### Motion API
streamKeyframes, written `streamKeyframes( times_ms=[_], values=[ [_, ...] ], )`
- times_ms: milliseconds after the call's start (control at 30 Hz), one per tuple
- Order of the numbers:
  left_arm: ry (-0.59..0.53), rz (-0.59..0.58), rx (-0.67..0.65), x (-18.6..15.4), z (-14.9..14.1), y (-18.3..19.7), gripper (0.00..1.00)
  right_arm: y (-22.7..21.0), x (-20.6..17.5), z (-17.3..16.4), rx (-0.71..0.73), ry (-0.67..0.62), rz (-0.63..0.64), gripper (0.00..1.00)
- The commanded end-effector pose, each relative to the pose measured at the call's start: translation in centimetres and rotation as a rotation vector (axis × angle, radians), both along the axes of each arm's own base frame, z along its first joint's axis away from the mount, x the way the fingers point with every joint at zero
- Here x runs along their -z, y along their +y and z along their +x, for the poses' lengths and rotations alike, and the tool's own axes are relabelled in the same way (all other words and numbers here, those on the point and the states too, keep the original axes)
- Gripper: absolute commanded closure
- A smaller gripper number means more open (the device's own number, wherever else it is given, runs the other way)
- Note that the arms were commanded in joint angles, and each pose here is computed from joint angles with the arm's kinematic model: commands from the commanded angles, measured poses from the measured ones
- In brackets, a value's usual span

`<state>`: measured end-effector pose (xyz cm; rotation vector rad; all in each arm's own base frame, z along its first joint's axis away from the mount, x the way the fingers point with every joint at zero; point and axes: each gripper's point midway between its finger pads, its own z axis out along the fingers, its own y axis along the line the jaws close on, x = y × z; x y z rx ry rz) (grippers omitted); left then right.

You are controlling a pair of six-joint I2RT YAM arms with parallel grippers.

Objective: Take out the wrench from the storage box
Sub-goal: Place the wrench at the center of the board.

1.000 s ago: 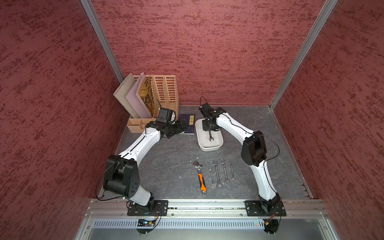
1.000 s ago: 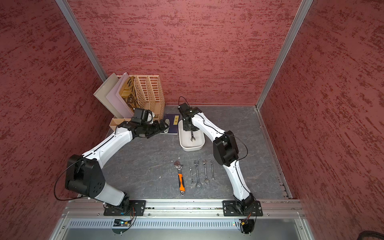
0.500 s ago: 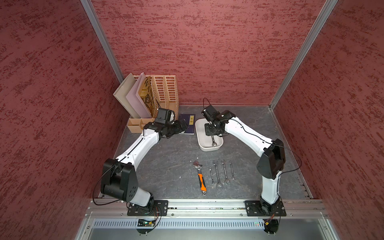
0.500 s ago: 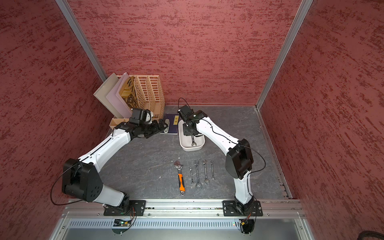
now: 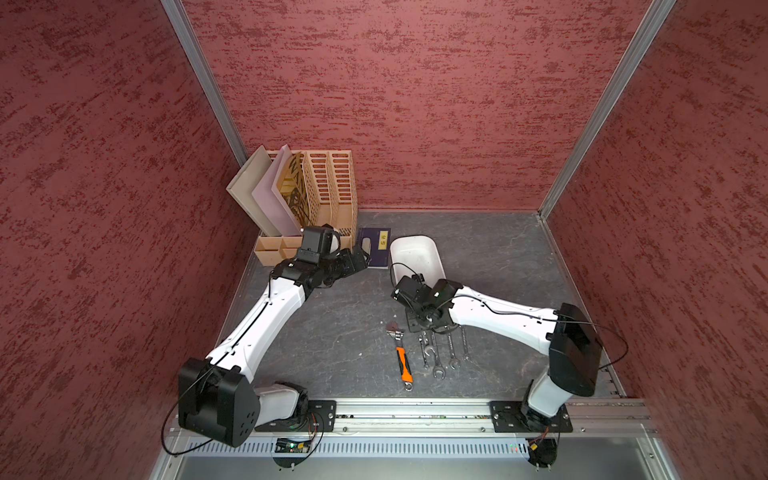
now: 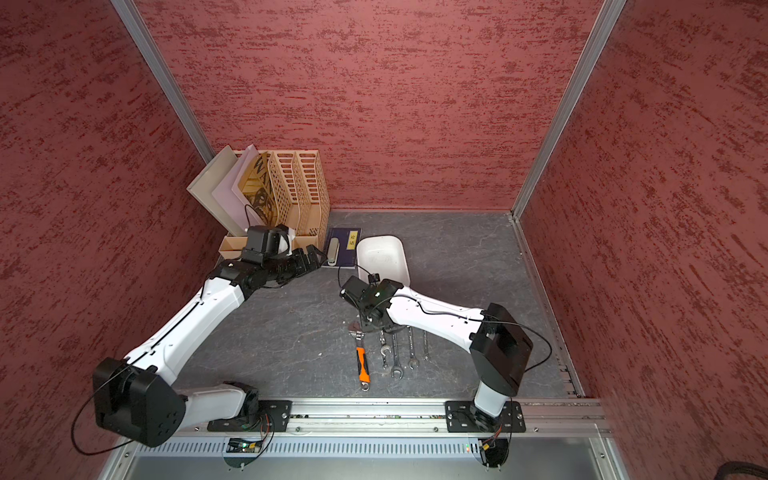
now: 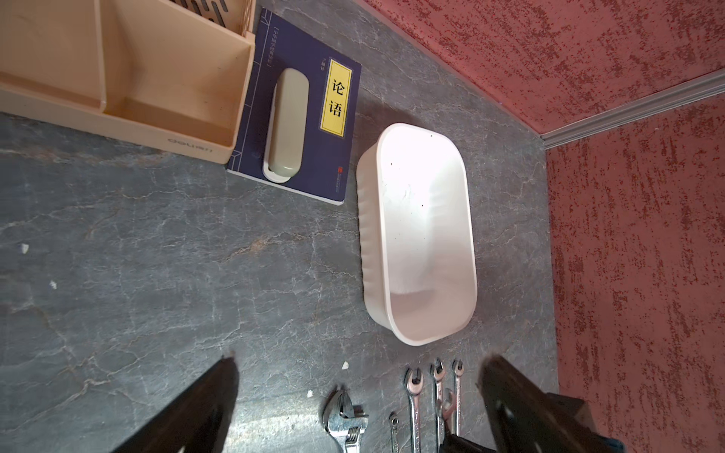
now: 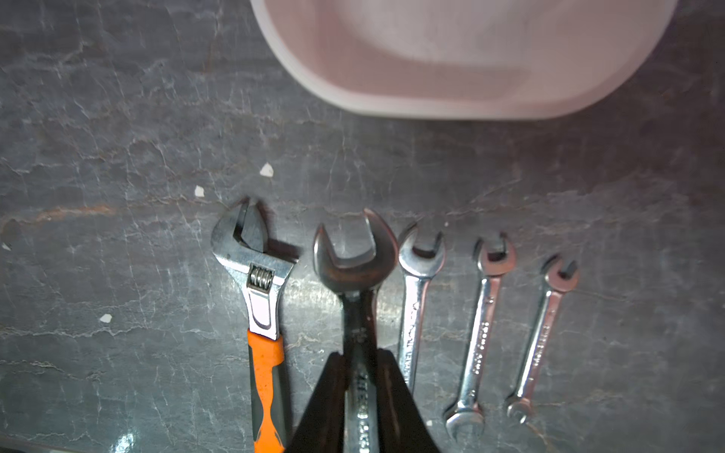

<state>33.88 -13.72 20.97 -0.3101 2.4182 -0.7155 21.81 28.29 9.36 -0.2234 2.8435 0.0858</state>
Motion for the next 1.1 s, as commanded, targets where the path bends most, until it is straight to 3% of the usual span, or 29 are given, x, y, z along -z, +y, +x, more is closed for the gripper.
streamKeyframes(
  times_ms=[0,633,1067],
  values=[
    [0.003,0.025,-0.001,0.6,-0.9,0.4,0.00,2.1,0.0,-0.2,0.056,-0.026,0.096,0.82],
    [0.027,0.048,0.024,1.9,-1.7,0.1,0.00,2.3,6.2,-2.9,0.050,0.080,0.046,0.82],
    [0.022,0.053,0.016,2.0,-1.9,0.3,0.00,2.9,6.5,-3.0,0.021,0.088,0.046,0.81]
  ],
)
